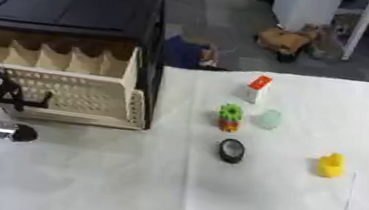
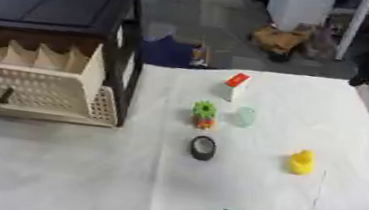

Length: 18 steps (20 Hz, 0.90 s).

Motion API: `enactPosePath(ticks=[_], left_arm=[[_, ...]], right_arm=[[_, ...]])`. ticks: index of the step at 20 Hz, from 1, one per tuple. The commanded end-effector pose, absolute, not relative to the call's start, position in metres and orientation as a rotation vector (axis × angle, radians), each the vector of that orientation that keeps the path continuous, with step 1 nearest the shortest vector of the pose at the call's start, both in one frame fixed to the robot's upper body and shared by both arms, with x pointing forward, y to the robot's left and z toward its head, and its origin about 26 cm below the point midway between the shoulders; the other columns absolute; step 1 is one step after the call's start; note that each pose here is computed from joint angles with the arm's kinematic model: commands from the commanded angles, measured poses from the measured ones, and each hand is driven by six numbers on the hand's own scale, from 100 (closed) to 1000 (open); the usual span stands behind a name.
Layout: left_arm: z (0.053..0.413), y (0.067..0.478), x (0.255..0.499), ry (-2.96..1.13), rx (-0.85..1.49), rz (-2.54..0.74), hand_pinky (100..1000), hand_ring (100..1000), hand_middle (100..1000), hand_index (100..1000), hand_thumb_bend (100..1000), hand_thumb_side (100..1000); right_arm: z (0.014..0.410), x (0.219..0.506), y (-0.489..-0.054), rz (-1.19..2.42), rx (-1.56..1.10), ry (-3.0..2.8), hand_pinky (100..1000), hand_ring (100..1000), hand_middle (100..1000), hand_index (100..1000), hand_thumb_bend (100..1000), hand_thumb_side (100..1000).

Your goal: Pick up objects from table and place into drawer.

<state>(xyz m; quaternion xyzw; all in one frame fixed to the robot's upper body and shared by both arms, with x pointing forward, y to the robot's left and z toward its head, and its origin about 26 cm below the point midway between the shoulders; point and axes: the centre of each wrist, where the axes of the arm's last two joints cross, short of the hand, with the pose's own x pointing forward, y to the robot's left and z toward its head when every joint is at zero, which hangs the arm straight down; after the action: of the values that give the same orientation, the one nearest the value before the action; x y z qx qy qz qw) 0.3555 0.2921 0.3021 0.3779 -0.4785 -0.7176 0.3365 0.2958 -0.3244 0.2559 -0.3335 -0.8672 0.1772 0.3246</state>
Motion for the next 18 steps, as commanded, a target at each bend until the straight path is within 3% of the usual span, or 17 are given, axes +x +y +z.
enactPosePath(ticks=[1,18], left_arm=[[0.317,0.294,0.343,-1.264,1.046,-1.863,100,100,100,718,547,1000],[0.312,0.287,0.312,-1.287,1.059,-1.885,100,100,100,718,525,1000]], right_arm=[[0.267,0.292,-0.325,0.465,-0.899,-2.309,661,538,636,848,441,1000],[0.268,0.293,-0.325,0.455,-0.899,-2.315,661,539,637,848,441,1000]])
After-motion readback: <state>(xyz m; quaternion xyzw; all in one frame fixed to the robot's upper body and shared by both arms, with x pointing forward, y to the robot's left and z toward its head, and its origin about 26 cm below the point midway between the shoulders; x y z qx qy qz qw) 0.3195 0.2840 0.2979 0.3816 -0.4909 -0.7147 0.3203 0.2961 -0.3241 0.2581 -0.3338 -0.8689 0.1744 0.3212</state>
